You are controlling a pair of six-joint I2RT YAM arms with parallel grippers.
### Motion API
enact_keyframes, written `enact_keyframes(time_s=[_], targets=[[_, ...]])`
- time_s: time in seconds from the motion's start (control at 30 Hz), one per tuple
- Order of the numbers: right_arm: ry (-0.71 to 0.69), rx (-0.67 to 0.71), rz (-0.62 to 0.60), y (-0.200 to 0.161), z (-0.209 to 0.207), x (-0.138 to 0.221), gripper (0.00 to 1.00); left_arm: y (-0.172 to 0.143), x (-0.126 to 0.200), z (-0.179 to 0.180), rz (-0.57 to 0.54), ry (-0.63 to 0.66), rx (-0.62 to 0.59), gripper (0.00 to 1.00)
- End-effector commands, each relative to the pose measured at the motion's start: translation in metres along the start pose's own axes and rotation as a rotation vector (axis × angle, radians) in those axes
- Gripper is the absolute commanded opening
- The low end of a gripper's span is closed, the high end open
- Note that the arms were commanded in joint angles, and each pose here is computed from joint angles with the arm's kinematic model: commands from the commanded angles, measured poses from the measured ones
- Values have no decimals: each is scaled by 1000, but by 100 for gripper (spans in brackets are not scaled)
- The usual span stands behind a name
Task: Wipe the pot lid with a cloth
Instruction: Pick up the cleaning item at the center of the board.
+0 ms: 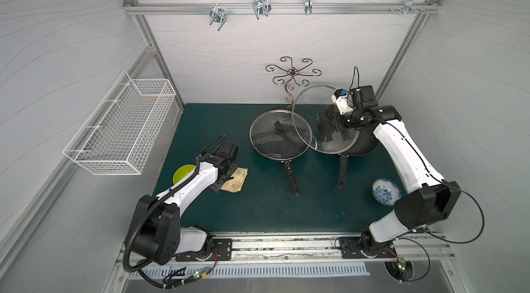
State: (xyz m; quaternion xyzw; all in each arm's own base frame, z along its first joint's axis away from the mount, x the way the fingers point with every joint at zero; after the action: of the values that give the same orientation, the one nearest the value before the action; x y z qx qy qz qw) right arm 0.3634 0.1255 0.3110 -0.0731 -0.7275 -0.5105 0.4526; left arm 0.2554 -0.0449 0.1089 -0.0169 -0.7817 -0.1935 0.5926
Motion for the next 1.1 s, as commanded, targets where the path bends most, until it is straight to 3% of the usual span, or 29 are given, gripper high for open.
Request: enact_keyframes(time_s=[0.0,0.43,0.67,0.73,0.87,1.07], targets=[[-38,48,-234,40,3,45,0,2,3,-5,-13,51,96,84],[-72,80,-224,35,1,48,0,-17,-43,-2,64,195,106,78],[-116,127,-211,27,-1,55,0,-24,-69,18,133,321,136,53],[-114,128,-215,27,0,57,0,-23,-73,23,137,333,151,40],[-104,112,-238,30,2,63,0,-20,-75,22,141,323,151,3],[-18,21,-281,31,9,67,0,-7,-51,5,120,244,50,0]])
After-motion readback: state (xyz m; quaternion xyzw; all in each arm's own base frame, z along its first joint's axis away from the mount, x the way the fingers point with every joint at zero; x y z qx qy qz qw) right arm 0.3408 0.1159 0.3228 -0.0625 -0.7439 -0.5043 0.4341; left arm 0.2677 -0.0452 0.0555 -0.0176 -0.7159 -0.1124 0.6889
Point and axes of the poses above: each gripper's point midway between its finger pads, its own x axis back along the fingers, its own z axis along the line the jaws close on, y = z × x, the point moved 4 cm from there along x, back along the fingers, and after that the axes turned 14 degrees about x, right-handed, at the moved point
